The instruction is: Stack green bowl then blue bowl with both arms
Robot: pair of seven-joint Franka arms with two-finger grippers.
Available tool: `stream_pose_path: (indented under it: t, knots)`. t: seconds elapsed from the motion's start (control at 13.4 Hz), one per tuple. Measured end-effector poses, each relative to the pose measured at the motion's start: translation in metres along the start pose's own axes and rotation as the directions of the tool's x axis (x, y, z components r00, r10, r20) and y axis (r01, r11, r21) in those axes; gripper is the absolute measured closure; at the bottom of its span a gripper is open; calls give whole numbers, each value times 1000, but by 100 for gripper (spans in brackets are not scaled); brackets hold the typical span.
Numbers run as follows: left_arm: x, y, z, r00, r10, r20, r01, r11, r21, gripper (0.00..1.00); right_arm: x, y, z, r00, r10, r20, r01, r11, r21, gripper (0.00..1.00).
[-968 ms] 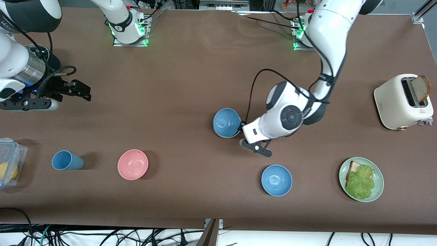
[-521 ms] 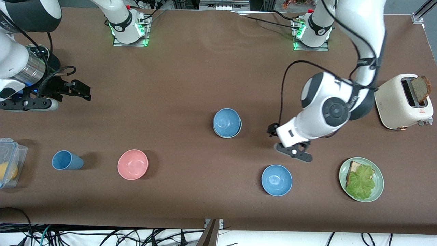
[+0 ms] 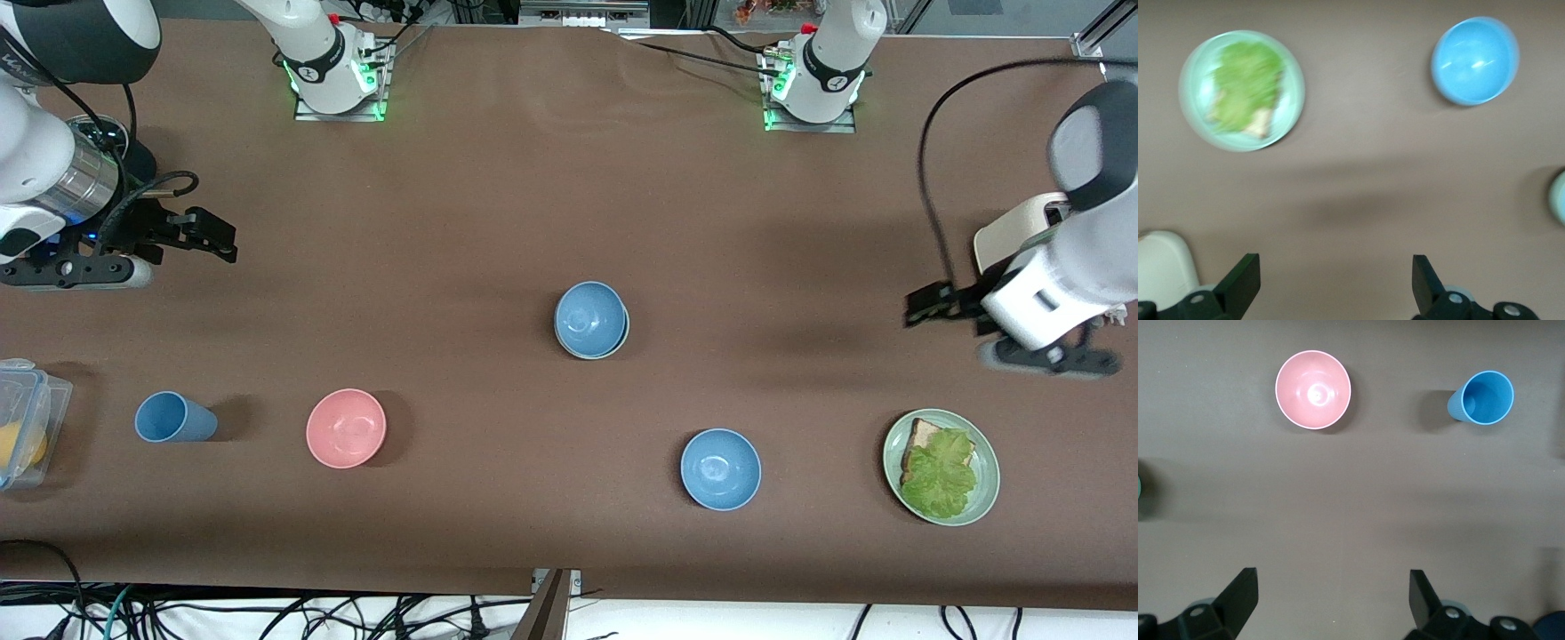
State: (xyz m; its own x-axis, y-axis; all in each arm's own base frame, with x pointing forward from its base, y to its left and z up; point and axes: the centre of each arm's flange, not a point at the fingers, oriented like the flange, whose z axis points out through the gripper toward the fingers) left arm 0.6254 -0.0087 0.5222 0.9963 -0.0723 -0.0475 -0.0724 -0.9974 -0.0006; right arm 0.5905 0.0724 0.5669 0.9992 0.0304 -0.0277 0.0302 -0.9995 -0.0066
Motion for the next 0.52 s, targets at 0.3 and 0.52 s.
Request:
stream_pose_path:
  t: [0.3,0.52]
  knots:
    - [-54,-2,-13,1000,9,-19,-8,1000,29,0,0,0,0,1000,0,0,0,1000,0,0]
    - [-66,-9,-7,1000,-5,10,5,1000,27,0,0,0,0,1000,0,-1,0,1000,0,0]
